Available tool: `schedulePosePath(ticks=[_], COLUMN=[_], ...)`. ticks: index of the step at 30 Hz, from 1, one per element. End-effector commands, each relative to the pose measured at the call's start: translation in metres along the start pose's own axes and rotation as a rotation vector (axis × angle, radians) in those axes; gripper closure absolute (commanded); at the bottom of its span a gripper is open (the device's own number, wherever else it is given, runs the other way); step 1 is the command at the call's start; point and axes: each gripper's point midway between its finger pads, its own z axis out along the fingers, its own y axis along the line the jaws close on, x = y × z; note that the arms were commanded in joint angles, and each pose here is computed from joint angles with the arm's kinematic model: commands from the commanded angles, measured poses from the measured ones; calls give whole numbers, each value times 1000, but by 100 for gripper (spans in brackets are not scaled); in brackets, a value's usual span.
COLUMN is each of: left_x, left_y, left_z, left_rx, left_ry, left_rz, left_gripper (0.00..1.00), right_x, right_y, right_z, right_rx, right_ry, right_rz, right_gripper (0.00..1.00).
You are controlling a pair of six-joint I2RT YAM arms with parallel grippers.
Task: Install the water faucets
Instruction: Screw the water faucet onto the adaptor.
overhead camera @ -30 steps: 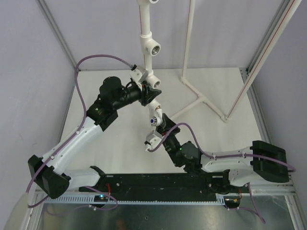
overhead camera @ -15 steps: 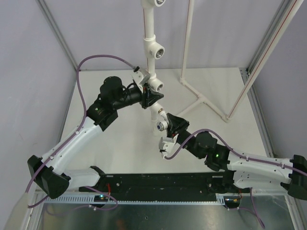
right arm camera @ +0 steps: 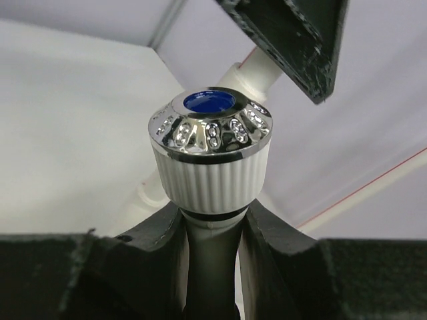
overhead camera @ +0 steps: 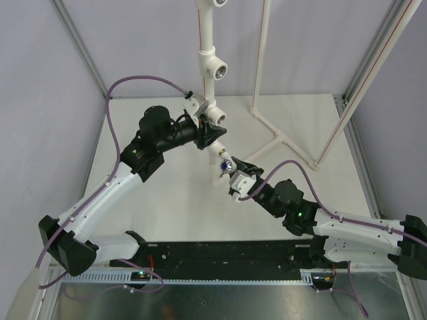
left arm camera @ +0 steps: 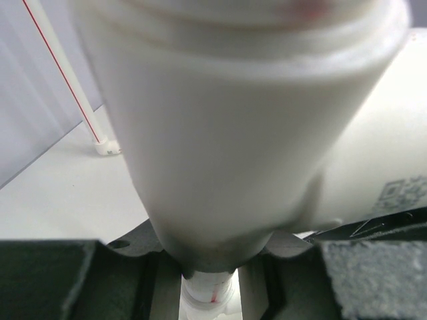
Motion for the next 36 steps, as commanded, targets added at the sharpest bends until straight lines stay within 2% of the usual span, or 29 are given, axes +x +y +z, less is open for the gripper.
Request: schedulePosePath(ticks=[1,15,26,36], left_x=[37,38,38,39], left_y=[-77,-77,-67,-63], left_z=[-6,-8,-11,-11], left_rx=[281,281,240,231], left_ry=[178,184,186,186], left_rz=[-167,-150,-127,-116], left_gripper=[100,100,100,100], right_x=[-31,-14,-11,-19], right_y=[15,27,34,33], right_z=[8,3,-6,-4], right_rx=[-45,125,206,250], right_ry=[-135,-82,-6,-19], right_rz=[471,1374,1870,2385], right_gripper=[100,100,100,100])
